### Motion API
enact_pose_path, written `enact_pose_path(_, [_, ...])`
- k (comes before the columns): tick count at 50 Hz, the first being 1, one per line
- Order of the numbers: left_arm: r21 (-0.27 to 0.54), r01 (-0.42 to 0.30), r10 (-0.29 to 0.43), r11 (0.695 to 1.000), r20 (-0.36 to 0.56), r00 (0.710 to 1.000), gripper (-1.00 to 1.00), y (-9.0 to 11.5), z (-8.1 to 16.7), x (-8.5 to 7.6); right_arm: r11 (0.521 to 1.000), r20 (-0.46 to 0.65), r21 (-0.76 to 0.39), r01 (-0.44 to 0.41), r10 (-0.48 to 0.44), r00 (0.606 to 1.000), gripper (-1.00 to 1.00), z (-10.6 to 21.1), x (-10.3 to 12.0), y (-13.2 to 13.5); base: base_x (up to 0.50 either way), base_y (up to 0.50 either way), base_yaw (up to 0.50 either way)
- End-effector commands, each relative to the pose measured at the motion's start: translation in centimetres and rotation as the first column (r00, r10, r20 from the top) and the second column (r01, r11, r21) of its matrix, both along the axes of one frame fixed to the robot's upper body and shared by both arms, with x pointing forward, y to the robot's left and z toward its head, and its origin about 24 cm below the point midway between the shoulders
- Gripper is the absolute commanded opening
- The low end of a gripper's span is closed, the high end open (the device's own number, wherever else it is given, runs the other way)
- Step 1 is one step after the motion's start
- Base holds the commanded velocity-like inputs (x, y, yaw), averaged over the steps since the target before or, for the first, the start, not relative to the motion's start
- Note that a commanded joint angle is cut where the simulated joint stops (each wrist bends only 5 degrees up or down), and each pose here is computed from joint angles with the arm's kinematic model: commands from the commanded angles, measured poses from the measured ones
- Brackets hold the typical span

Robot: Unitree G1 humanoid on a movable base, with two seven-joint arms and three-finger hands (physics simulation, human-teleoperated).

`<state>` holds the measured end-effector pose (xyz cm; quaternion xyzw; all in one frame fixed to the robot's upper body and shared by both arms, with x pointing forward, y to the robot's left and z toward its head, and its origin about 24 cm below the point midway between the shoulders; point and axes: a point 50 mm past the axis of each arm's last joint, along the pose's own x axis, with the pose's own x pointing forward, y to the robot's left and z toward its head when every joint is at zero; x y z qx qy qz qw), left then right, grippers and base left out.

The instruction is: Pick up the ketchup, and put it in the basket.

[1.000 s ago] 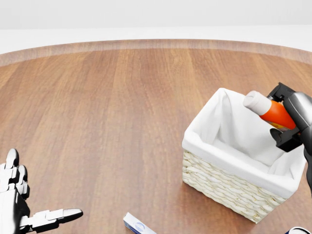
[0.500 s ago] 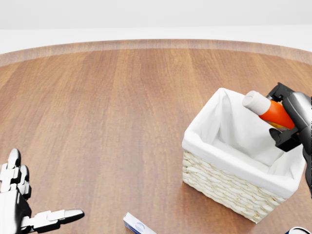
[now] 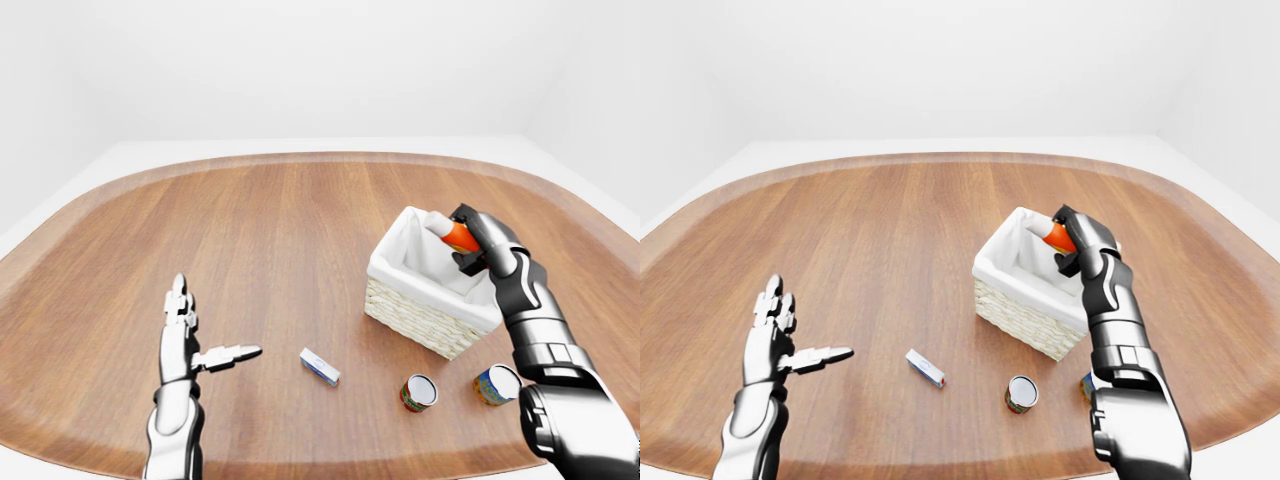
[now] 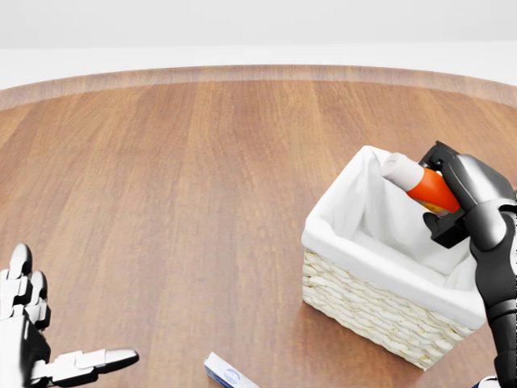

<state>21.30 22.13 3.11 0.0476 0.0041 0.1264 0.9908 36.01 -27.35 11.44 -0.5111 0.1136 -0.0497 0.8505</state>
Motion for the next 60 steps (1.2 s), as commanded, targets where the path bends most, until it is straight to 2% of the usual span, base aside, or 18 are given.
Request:
enact_pose_path(1, [-0.002,0.005,-0.005,1.0,0.008,1.0,1.0,-0.1,0.2,-0.1,1.0,0.012,-0.018,0.01,-0.01,1.0,-1.0,0.1,0.6,0.4,0.0,0.0,0.0])
enact_pose_path(25, [-0.002,0.009,-0.009,1.0,0.009,1.0,1.0,-0.1,0.2,-0.2,1.0,0.0,-0.018,0.002,-0.002,1.0,-0.97,-0.1,0.4,0.4,0.0,0.0,0.0])
enact_pose_path(26, [-0.002,0.009,-0.009,1.0,0.009,1.0,1.0,-0.1,0.2,-0.2,1.0,-0.003,-0.018,-0.001,0.001,1.0,0.93,-0.1,0.4,0.5,0.0,0.0,0.0])
enact_pose_path(27, [-0.003,0.009,-0.009,1.0,0.006,1.0,1.0,-0.2,0.1,-0.2,1.0,-0.002,-0.017,-0.005,0.005,1.0,1.0,-0.1,0.4,0.5,0.0,0.0,0.0])
enact_pose_path(54, [-0.001,0.017,-0.017,1.0,-0.005,1.0,1.0,-0.4,-0.1,-0.2,1.0,0.018,-0.017,-0.013,0.013,1.0,1.0,0.6,0.3,0.5,0.0,0.0,0.0])
enact_pose_path(60, [0.009,0.024,-0.024,1.0,0.023,0.999,1.0,-0.5,0.6,-0.2,0.999,0.041,-0.025,-0.036,0.037,0.998,1.0,1.4,0.2,0.8,0.0,0.0,0.0])
